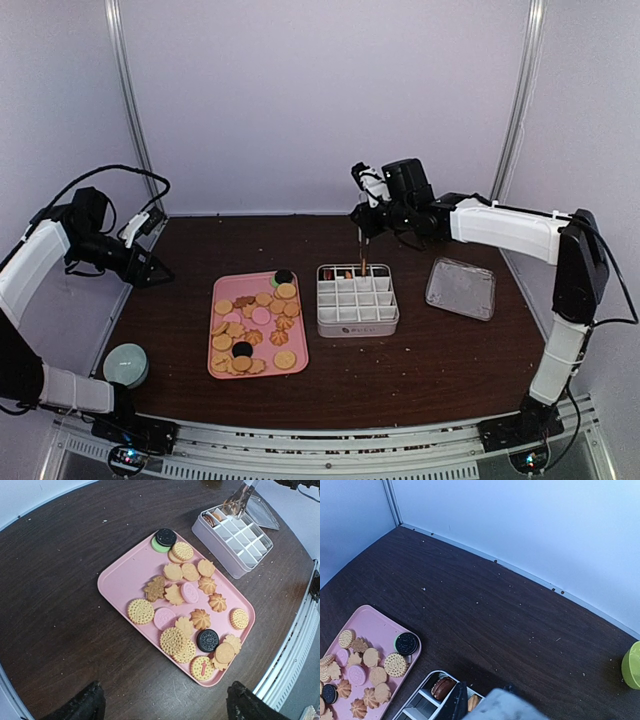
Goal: Pack the cookies
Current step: Place the fake cookies in the empty pocket of the box.
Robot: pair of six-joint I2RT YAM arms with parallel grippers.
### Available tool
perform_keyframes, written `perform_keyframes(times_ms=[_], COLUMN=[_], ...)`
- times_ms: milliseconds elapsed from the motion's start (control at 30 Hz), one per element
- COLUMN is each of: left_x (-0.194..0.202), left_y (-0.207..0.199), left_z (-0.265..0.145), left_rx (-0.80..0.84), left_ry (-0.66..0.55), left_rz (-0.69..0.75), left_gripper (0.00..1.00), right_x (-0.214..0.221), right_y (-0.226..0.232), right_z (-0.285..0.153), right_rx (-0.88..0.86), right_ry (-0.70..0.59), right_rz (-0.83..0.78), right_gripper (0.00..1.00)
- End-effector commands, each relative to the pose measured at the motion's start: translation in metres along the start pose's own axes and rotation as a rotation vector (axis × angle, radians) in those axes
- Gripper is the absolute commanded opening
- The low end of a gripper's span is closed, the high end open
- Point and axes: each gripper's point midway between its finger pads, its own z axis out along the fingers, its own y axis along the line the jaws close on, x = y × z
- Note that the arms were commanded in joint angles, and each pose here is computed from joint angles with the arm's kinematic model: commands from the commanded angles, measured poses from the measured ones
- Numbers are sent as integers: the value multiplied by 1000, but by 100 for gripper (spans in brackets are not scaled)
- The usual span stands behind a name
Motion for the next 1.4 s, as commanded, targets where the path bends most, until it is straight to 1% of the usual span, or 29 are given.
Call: perform_keyframes(times_ms=[0,300,500,800,1033,1233,1367], left_x=[-11,-13,-14,-16,-15,-16,-16], left_y=[0,1,2,1,0,0,-1], left_z=[-5,-4,-5,-7,-7,-8,-8], left_rx=[4,10,6,3,2,3,1], left_ry=[-31,-34,-35,-39,-42,-44,-45], left_rz=[30,23,24,23,24,21,21], left_gripper=[87,86,86,86,86,86,86], right_x=[-25,-32,-15,-1,12,28,41], right_y=[-3,-3,-5,0,15,22,34], right_z=[-1,3,14,16,3,-8,-11], right_rx=[-6,-18,-14,-45,-130,-172,-240], right_ry=[-62,-59,7,50,79,80,86], right_rz=[-2,-25,-83,-114,-242,-399,-511], right_gripper=[0,0,0,1,3,4,3])
